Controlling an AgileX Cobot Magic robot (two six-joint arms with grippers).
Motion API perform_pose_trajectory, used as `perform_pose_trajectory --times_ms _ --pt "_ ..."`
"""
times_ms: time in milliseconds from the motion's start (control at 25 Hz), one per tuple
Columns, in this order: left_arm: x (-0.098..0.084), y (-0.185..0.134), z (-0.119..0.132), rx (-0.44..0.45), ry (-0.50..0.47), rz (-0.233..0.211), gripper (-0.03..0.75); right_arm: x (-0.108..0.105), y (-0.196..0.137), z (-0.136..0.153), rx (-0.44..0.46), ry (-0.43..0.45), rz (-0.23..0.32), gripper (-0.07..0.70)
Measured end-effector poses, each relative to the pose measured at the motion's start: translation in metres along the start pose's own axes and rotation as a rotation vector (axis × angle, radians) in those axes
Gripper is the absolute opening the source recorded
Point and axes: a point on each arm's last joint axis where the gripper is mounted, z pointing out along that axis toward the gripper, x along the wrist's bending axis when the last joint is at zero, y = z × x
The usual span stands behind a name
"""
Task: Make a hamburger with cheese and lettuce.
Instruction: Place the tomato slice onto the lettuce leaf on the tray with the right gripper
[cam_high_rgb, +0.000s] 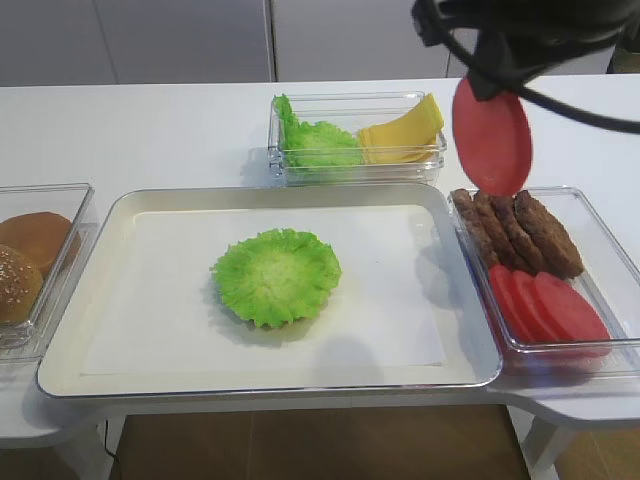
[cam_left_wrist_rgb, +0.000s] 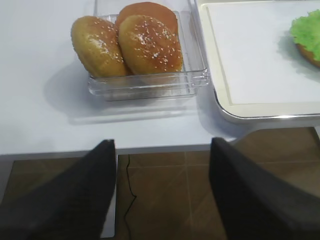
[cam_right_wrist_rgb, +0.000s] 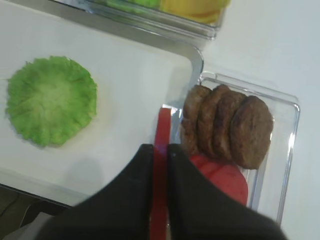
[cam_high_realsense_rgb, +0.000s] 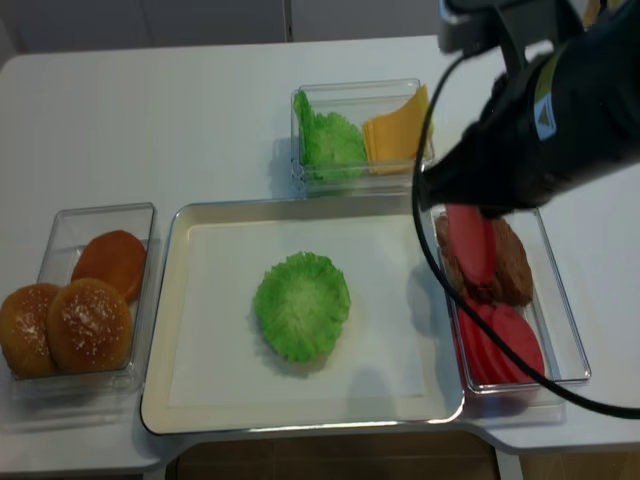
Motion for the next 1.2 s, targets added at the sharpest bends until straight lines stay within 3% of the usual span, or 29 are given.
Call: perform_pose_trajectory --times_ms 160,560,760,960,1200 --pt "0.0 0.0 0.0 0.0 0.0 0.0 0.439 0.024 0.01 0.01 0.016 0.007 -0.073 0.049" --pt "0.0 0.0 0.0 0.0 0.0 0.0 0.439 0.098 0.02 0.083 0.092 -0.044 -0.319 0.049" --pt "0.0 0.0 0.0 0.0 0.0 0.0 0.439 0.119 0.028 0.116 0.082 -0.059 -0.376 0.049" --pt "0.0 0.0 0.0 0.0 0.0 0.0 0.439 0.125 0.031 0.137 0.086 -0.099 -0.429 0.049" --pt "0.0 0.0 0.0 0.0 0.0 0.0 0.439 0.128 0.029 0.149 0.103 -0.106 -0.449 0.049"
